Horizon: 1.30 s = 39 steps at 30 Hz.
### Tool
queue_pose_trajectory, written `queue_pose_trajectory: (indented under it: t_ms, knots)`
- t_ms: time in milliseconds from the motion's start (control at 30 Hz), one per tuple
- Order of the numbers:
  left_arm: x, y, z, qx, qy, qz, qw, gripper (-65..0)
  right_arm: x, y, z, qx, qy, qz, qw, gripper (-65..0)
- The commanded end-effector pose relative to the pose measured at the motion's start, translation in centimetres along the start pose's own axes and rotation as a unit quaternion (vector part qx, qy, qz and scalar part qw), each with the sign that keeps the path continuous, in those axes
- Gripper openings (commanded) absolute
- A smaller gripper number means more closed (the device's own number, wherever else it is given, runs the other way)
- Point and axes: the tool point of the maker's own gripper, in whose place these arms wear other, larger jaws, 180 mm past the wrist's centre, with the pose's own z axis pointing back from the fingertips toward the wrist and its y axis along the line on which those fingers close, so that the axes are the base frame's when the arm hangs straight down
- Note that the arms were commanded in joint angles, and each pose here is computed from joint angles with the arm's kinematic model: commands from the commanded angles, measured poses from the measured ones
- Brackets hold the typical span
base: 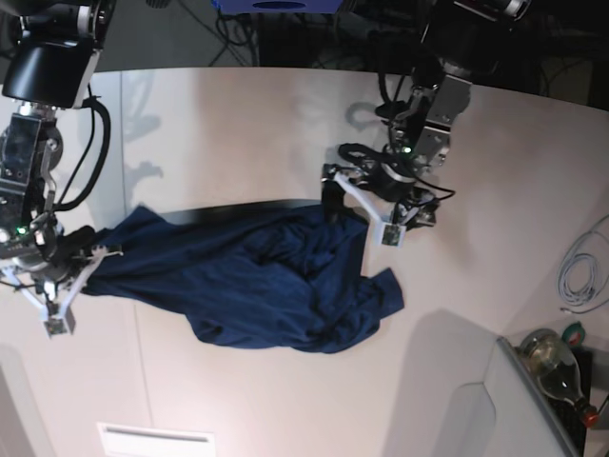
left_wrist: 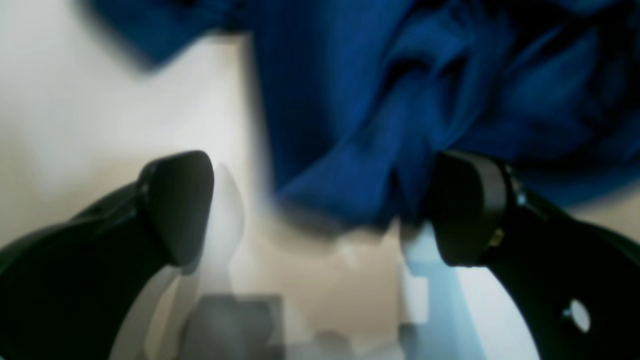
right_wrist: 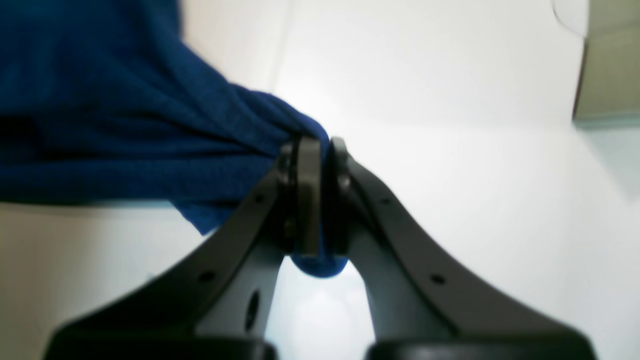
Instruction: Layout the t-shirt on the table in an organized manner, then fold the t-shirt properly
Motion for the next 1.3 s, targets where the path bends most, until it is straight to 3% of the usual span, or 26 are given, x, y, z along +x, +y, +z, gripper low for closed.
queue_pose_trajectory:
  t_ms: [0, 100, 200, 267, 400, 467, 533, 600, 700, 833, 867, 933, 1000, 1267]
  knots:
    - [1.2, 0.1, 0.3, 0.001, -0.016, -0.001, 1.000, 0.0, 1.3, -2.4, 0.6, -0.034, -0.023, -0.025, 0.9989, -65.0]
    - [0.3, 0.6, 1.9, 0.000, -0.016, -0.012, 1.000, 0.0, 0.5, -3.3, 0.5, -0.044, -0.019, -0.070, 0.9964, -65.0]
    - [0.0, 0.1, 3.3, -0.007, -0.022, -0.016, 1.000, 0.0, -1.0, -2.2, 0.6, -0.036, -0.008, -0.076, 0.9964, -64.4]
    - [-0.1, 1.2, 4.3, 0.006, -0.027, -0.005, 1.000, 0.0, -1.0, -1.3, 1.4, -0.034, -0.013, -0.053, 0.9979, -55.2]
    - [-0.4, 5.3, 6.5, 0.063, -0.037, 0.027, 0.997, 0.0, -0.4, 0.2, 4.0, -0.034, -0.044, -0.013, 0.9983, -26.1]
    - [-0.8, 7.2, 7.3, 0.086, -0.037, 0.040, 0.995, 0.0, -0.1, 1.9, 5.1, -0.018, -0.058, 0.015, 0.9980, -18.2]
    - [-1.3, 9.1, 7.9, 0.109, -0.034, 0.048, 0.992, 0.0, 0.0, 6.6, 5.3, 0.050, -0.060, 0.101, 0.9918, -19.7]
    - [-1.8, 10.5, 8.7, 0.128, -0.031, 0.056, 0.990, 0.0, -0.3, 10.9, 5.4, 0.113, -0.061, 0.172, 0.9766, -23.4]
    - [-2.0, 11.1, 9.2, 0.130, -0.030, 0.055, 0.990, 0.0, -1.0, 16.2, 5.2, 0.176, -0.057, 0.212, 0.9596, -29.1]
    - [-2.8, 11.6, 9.9, 0.120, -0.026, 0.060, 0.991, 0.0, -1.4, 23.7, 5.3, 0.261, -0.069, 0.249, 0.9303, -29.7]
    - [-2.9, 11.8, 10.1, 0.122, -0.026, 0.063, 0.990, -6.4, -1.8, 25.8, 5.3, 0.285, -0.072, 0.263, 0.9188, -29.7]
    - [-3.4, 12.3, 10.6, 0.129, -0.023, 0.065, 0.989, -33.9, -2.5, 28.5, 5.0, 0.315, -0.069, 0.285, 0.9025, -29.7]
    - [-3.7, 12.8, 11.0, 0.137, -0.021, 0.068, 0.988, -64.0, -3.1, 29.9, 4.0, 0.316, -0.058, 0.284, 0.9033, -29.7]
    - [-5.3, 13.9, 12.3, 0.158, -0.009, 0.082, 0.984, -65.0, -1.6, 30.4, 0.3, 0.266, -0.069, 0.229, 0.9339, -29.7]
